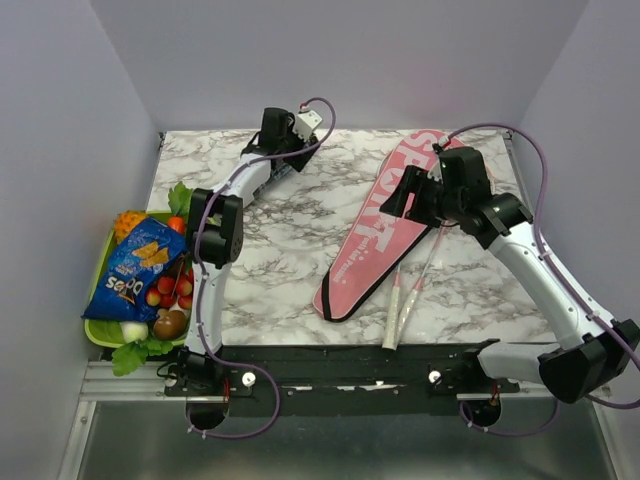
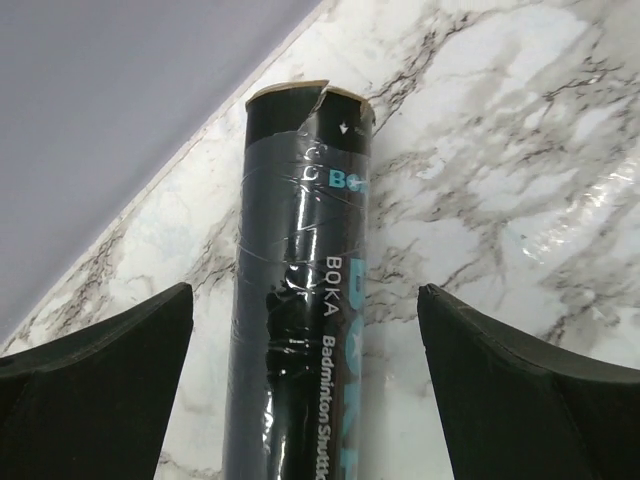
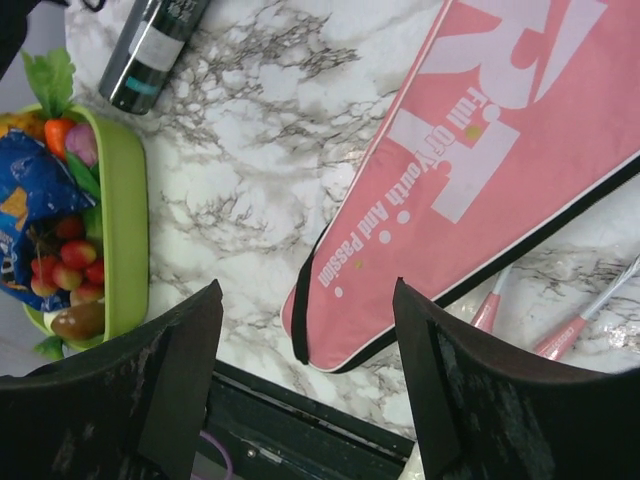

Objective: Pack up the badminton gear

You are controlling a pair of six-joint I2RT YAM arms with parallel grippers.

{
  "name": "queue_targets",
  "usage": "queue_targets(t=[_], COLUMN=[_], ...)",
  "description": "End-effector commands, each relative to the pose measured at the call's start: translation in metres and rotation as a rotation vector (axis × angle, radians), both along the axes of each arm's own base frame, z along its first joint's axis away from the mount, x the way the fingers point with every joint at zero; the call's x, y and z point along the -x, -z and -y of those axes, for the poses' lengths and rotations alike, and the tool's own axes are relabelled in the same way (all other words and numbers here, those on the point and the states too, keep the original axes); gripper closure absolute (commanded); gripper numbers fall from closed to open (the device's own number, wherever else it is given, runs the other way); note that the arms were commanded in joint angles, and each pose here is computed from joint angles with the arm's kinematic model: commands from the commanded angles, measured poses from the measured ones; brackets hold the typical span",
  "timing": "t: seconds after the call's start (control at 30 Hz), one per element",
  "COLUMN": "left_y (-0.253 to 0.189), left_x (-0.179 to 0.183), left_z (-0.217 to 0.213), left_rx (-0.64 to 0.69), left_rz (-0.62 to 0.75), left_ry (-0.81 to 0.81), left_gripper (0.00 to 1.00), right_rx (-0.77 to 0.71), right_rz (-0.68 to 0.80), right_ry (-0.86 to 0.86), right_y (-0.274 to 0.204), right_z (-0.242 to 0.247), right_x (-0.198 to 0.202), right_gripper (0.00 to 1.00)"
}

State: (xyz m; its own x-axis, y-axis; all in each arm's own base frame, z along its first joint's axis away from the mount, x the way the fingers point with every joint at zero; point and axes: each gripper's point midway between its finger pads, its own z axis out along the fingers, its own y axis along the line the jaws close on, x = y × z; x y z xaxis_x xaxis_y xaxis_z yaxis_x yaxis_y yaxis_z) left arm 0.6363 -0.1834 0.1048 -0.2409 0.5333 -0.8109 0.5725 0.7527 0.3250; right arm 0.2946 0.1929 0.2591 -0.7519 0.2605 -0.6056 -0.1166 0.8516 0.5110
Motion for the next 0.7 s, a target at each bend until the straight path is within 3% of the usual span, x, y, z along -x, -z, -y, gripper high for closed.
queue_targets(t=[0.0, 0.23, 0.43, 0.67], left_y=[-0.087, -0.117, -0.126, -0.055], left_x=[0.023, 0.117, 0.193, 0.312], left_z=[0.022, 0.074, 0.118, 0.16], left_rx=[0.057, 0.23, 0.431, 0.294], left_rz=[0.109, -0.062, -0.292, -0.494], left_ry=[0.059, 0.26, 0.228, 0.24], left_gripper=[0.01, 0.01, 0.01, 0.01], right_rx=[-0.016, 0.103, 0.143, 0.031], right_rz=[-0.043, -0.067, -0.093, -0.146], right_ry=[0.053, 0.233, 0.324, 0.264], right_y=[0.018, 0.046, 0.071, 0.114], right_z=[0.008, 0.058, 0.09, 0.077], right_x=[-0.017, -0.047, -0.06, -0.062], right_gripper=[0.22, 0.21, 0.23, 0.3])
